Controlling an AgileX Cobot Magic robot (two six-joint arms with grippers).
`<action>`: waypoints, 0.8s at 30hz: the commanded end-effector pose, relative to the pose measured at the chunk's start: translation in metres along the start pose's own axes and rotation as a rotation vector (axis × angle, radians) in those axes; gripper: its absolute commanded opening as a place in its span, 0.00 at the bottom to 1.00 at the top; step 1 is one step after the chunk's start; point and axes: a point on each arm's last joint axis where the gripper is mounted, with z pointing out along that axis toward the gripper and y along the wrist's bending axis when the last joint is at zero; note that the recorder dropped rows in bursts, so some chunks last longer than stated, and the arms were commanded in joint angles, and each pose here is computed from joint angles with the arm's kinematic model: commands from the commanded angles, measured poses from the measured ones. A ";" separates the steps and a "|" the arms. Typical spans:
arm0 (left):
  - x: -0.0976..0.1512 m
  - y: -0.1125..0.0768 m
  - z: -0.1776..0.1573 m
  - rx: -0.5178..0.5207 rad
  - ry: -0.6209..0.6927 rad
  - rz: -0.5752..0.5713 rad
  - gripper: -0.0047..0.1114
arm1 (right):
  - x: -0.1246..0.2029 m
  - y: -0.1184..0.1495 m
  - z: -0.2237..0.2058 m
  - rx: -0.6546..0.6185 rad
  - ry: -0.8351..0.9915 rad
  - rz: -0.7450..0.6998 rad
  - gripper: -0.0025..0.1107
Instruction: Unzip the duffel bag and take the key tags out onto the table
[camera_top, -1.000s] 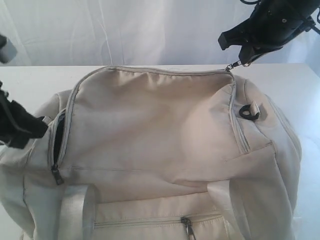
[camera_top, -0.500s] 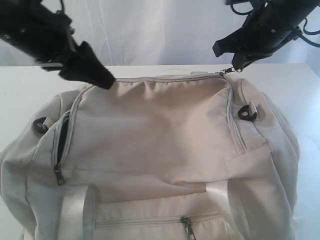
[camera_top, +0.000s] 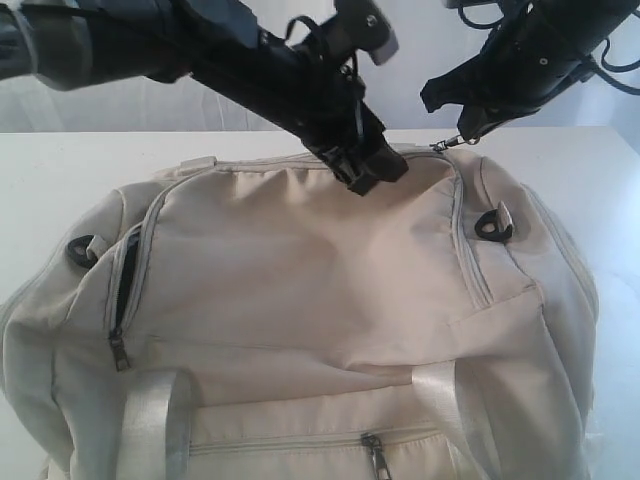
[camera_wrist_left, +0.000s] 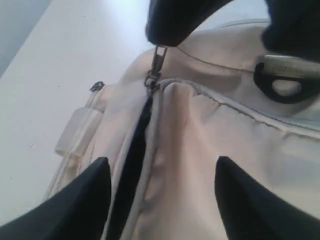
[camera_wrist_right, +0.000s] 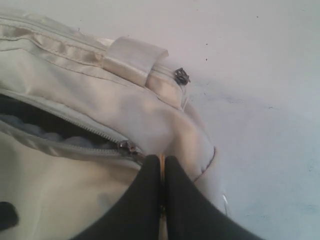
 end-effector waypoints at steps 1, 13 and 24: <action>-0.004 -0.006 0.025 0.008 -0.025 0.014 0.59 | 0.001 -0.003 -0.001 0.002 0.000 -0.003 0.02; -0.004 0.000 0.033 -0.046 -0.045 -0.060 0.04 | 0.001 -0.003 -0.001 0.001 0.001 -0.008 0.02; 0.012 0.021 0.008 -0.068 0.056 -0.146 0.04 | 0.012 -0.007 0.007 0.037 0.066 -0.021 0.02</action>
